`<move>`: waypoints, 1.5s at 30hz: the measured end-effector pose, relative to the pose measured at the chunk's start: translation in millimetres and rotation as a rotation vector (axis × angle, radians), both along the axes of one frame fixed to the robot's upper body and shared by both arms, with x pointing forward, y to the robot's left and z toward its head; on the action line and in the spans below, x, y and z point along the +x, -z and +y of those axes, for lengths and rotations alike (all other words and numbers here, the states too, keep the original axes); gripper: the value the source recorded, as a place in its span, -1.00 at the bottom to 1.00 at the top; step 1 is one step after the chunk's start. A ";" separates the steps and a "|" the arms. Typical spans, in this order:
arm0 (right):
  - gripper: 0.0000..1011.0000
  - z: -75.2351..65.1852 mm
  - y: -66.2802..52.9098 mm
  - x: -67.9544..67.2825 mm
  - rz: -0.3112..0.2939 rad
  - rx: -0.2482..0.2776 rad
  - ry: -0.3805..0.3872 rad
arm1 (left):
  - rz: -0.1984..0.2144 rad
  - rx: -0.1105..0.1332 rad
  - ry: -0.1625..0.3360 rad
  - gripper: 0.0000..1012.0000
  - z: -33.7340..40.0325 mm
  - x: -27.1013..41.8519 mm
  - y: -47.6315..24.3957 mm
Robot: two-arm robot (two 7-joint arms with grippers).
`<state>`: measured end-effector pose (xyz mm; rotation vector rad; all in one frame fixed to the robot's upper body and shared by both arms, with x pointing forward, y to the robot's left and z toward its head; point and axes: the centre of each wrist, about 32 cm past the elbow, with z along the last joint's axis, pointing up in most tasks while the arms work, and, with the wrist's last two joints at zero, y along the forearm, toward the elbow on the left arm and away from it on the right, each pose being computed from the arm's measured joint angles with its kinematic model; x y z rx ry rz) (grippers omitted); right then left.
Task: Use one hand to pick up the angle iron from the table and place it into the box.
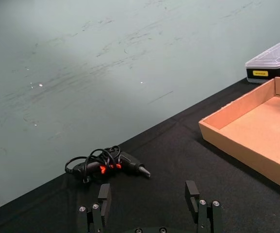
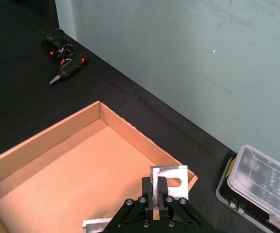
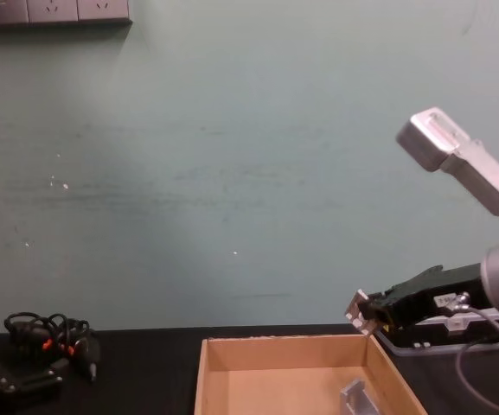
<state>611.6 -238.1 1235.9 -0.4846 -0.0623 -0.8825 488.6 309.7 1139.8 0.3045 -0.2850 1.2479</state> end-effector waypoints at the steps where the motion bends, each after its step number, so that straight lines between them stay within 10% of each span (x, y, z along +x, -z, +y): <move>1: -0.87 0.6 1.2 2.1 0.005 -0.001 -0.001 | 0.000 0.000 0.000 0.98 0.0 0.0 0.0; 28: -0.80 12.8 23.3 32.3 0.089 -0.023 -0.057 | 0.000 0.000 0.000 0.98 0.0 0.0 0.0; 45: 0.29 -4.9 13.8 10.5 0.021 0.029 -0.055 | 0.000 0.000 0.000 0.98 0.0 0.0 0.0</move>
